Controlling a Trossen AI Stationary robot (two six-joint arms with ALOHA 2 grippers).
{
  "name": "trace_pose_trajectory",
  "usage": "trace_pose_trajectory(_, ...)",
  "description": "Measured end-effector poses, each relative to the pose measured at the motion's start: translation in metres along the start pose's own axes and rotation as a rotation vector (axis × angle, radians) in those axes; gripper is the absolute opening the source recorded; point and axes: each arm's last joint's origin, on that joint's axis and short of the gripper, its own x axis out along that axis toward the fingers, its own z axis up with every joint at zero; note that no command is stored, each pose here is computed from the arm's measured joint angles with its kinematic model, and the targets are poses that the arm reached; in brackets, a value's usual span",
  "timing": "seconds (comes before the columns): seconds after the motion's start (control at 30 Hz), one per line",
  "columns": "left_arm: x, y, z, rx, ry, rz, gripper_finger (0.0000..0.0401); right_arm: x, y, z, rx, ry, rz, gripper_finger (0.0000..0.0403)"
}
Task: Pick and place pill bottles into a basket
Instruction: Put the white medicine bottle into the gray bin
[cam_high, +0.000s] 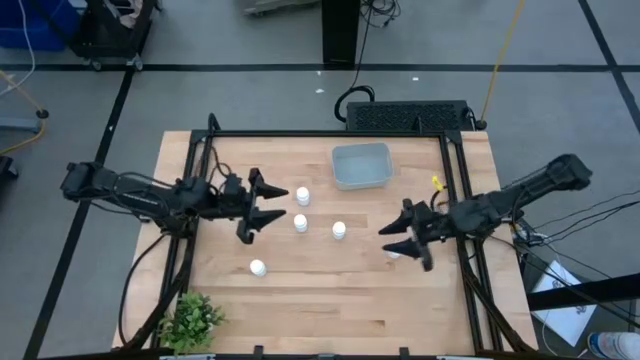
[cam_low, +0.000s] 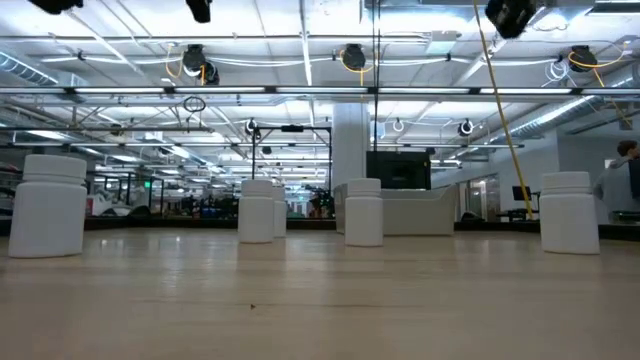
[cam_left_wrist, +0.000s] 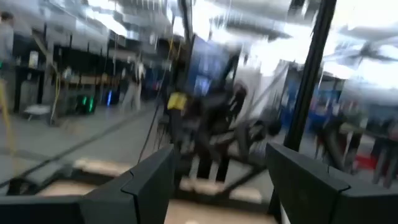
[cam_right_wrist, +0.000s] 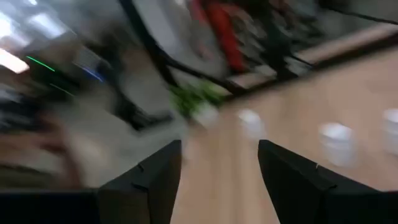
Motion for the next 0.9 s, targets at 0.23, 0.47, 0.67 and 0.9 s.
trace_pose_trajectory(0.23,0.002,-0.001,0.005,0.026,0.06,0.017,0.0255,0.011,0.019,0.028,0.016,0.399,-0.282,0.0208)
trace_pose_trajectory(0.47,0.001,-0.001,0.006,0.045,0.061,0.018,0.0255,0.019,0.015,0.003,0.026,0.537,-0.373,0.0208)
trace_pose_trajectory(0.67,0.0,-0.001,0.005,0.038,0.07,0.019,0.0255,0.021,0.002,-0.021,0.092,0.591,-0.451,0.0208)
trace_pose_trajectory(0.9,0.0,-0.001,0.005,0.043,0.068,0.019,0.0255,0.015,-0.014,-0.035,0.189,0.62,-0.568,0.023)
